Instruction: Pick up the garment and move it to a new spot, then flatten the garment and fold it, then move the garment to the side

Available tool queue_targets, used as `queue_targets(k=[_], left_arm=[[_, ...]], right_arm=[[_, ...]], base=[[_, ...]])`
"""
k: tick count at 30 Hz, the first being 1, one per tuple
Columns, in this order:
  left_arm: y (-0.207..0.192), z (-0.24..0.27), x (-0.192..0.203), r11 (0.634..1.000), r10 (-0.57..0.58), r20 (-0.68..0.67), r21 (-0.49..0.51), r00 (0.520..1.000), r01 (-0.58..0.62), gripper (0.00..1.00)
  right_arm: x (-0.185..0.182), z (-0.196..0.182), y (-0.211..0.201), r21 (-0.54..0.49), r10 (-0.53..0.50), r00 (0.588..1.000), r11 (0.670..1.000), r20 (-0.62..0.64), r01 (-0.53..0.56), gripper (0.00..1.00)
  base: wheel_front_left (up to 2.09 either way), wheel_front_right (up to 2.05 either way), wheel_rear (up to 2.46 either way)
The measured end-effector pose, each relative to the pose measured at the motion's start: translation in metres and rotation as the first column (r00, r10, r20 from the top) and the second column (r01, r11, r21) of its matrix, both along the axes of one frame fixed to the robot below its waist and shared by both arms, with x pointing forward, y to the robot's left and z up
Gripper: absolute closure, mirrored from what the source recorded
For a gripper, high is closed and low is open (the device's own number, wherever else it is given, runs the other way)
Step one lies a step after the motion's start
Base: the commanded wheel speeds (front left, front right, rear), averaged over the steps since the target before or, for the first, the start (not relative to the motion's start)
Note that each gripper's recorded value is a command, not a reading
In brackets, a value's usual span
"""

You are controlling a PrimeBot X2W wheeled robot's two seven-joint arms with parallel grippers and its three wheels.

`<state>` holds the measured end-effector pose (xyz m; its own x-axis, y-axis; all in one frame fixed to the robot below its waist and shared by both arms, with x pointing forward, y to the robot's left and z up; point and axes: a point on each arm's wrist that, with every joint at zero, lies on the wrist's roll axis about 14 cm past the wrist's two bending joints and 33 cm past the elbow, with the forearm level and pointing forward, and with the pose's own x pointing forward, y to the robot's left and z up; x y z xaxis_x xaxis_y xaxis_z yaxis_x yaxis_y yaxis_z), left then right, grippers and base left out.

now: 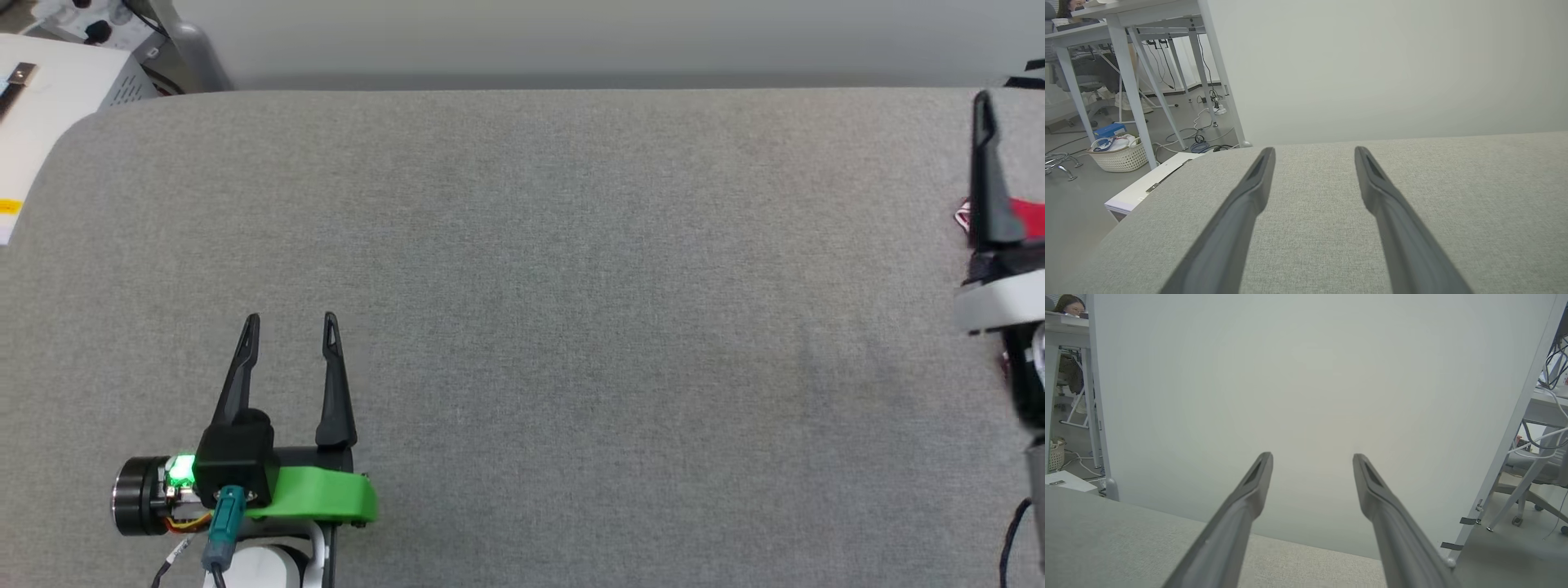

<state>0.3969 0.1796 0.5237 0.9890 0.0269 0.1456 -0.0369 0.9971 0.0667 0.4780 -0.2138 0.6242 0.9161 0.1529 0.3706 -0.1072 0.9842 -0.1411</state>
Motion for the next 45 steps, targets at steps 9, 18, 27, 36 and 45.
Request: queue_targets(k=[9,18,27,36,45], left_arm=[[0.007,0.004,-0.020,1.000,0.020,0.003,-0.007,1.000,-0.020,0.00],[0.001,0.003,-0.035,1.000,-0.007,-0.001,-0.016,1.000,0.007,0.00],[-0.005,0.005,-0.045,0.999,-0.032,0.003,-0.025,0.999,0.032,0.00],[-0.007,0.006,-0.049,0.999,-0.043,0.006,-0.031,0.999,0.043,0.00],[-0.009,0.002,-0.052,0.998,-0.052,-0.004,-0.040,0.999,0.051,0.00]], right_arm=[[-0.039,-0.052,0.037,0.074,0.059,0.989,0.996,-0.132,-0.050,0.00],[-0.081,-0.092,0.037,0.151,0.045,0.969,0.989,-0.244,-0.008,0.00],[-0.111,-0.095,0.034,0.207,0.035,0.968,0.978,-0.250,0.018,0.00],[-0.124,-0.094,0.034,0.226,0.027,0.969,0.974,-0.247,0.031,0.00],[-0.128,-0.096,0.030,0.230,0.018,0.966,0.972,-0.257,0.043,0.00]], base=[[0.00,0.00,0.00],[0.00,0.00,0.00],[0.00,0.00,0.00],[0.00,0.00,0.00],[0.00,0.00,0.00]])
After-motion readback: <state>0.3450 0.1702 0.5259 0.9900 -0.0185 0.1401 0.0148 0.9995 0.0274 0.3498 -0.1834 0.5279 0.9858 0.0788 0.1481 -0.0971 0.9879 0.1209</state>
